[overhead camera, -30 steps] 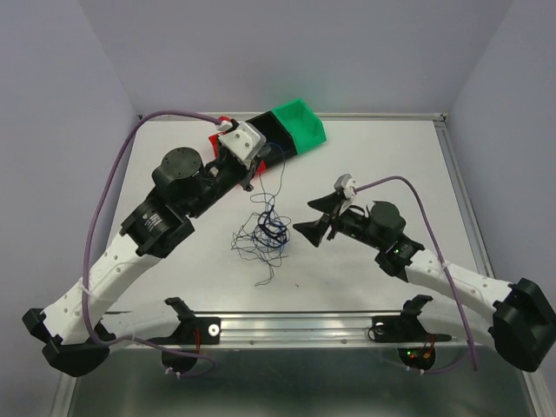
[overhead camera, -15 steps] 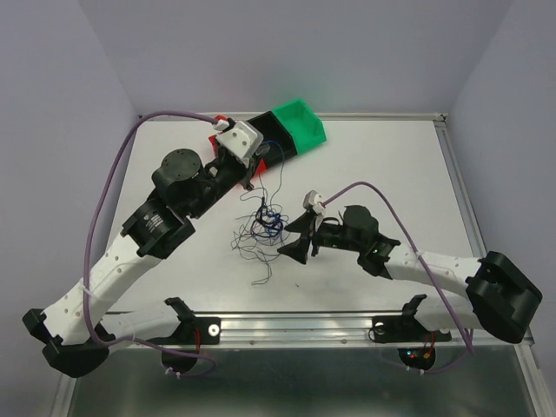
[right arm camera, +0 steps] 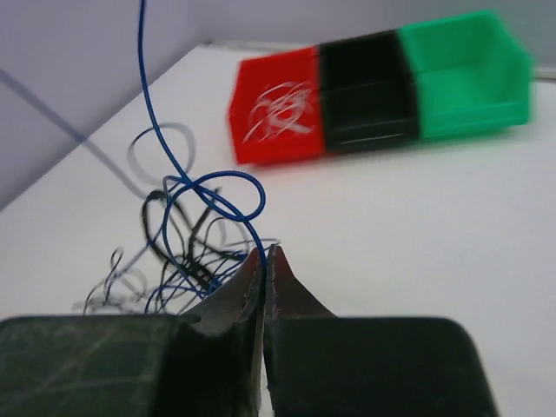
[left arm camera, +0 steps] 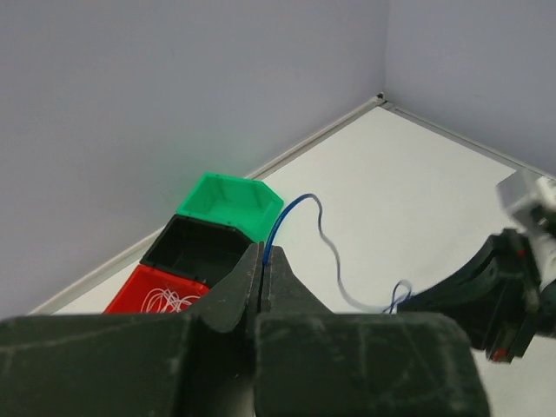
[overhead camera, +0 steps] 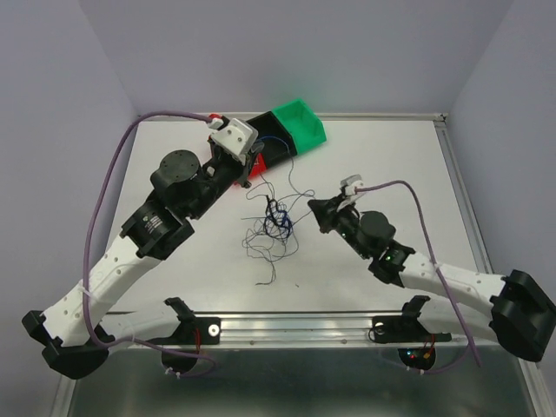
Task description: Untangle the cables
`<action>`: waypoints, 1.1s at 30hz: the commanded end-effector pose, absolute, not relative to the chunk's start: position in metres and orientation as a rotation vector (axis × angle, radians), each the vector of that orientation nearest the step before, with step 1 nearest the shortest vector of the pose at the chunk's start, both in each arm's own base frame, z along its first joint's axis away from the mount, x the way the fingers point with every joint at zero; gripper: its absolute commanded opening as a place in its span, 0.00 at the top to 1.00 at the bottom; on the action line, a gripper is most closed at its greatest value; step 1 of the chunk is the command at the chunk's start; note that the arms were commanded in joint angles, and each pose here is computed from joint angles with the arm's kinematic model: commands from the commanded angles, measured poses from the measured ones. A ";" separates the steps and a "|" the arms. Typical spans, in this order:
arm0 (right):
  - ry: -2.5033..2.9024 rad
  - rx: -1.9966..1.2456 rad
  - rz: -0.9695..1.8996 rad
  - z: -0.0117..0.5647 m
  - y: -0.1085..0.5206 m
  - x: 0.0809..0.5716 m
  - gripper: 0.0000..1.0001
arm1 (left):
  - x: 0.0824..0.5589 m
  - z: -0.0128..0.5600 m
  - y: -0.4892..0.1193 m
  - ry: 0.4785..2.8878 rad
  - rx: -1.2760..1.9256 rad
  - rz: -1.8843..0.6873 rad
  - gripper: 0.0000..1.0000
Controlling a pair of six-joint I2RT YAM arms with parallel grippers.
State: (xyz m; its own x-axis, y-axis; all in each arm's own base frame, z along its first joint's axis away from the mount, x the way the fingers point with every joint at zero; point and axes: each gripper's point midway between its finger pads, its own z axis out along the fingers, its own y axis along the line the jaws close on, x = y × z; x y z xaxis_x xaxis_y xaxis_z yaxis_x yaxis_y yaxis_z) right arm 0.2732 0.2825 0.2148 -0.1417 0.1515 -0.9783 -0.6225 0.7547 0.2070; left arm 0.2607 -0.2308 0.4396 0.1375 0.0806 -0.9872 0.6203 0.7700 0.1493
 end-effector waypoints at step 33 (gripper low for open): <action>1.337 -0.417 0.732 0.287 0.235 0.260 0.08 | 0.228 0.509 -0.167 1.165 0.408 -0.461 1.00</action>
